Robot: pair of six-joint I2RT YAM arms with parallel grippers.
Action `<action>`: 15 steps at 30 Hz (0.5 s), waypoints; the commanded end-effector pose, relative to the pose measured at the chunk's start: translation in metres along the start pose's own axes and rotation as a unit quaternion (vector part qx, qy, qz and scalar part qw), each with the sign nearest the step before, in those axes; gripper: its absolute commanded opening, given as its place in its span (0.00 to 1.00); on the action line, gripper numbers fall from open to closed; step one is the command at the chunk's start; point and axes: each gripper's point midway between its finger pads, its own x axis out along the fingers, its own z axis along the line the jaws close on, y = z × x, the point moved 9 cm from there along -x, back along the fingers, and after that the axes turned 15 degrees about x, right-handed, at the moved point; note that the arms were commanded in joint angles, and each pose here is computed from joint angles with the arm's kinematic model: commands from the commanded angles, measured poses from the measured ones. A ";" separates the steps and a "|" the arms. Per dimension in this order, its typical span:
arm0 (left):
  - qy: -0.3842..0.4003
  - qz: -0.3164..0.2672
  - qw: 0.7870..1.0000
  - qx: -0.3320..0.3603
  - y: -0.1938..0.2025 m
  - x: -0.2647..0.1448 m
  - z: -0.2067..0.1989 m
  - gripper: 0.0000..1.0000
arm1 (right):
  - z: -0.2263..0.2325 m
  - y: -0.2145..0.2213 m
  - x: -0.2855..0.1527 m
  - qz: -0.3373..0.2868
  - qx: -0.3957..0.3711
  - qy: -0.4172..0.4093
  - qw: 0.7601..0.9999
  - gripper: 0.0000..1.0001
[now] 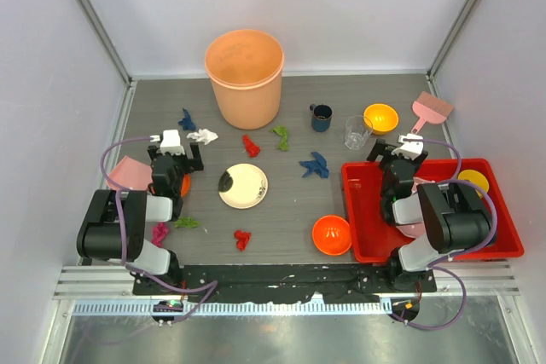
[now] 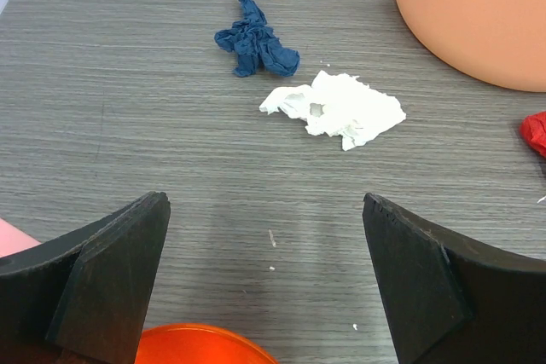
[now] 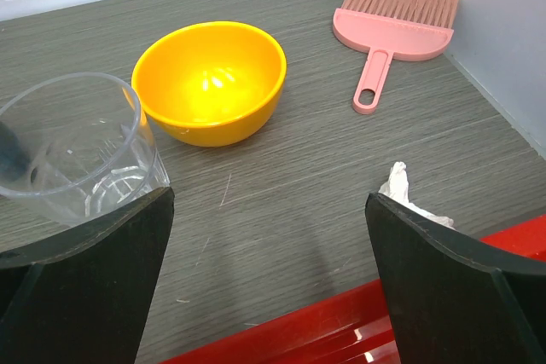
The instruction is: Sweep away the paper scraps from the table
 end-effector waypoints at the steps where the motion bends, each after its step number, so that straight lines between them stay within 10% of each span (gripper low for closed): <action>1: -0.004 -0.020 1.000 -0.004 -0.007 0.003 0.002 1.00 | -0.003 0.006 0.000 0.014 0.002 0.016 1.000 1.00; 15: -0.008 -0.033 0.999 -0.003 -0.015 0.002 0.005 1.00 | -0.002 0.005 -0.001 0.011 0.003 0.013 1.000 0.99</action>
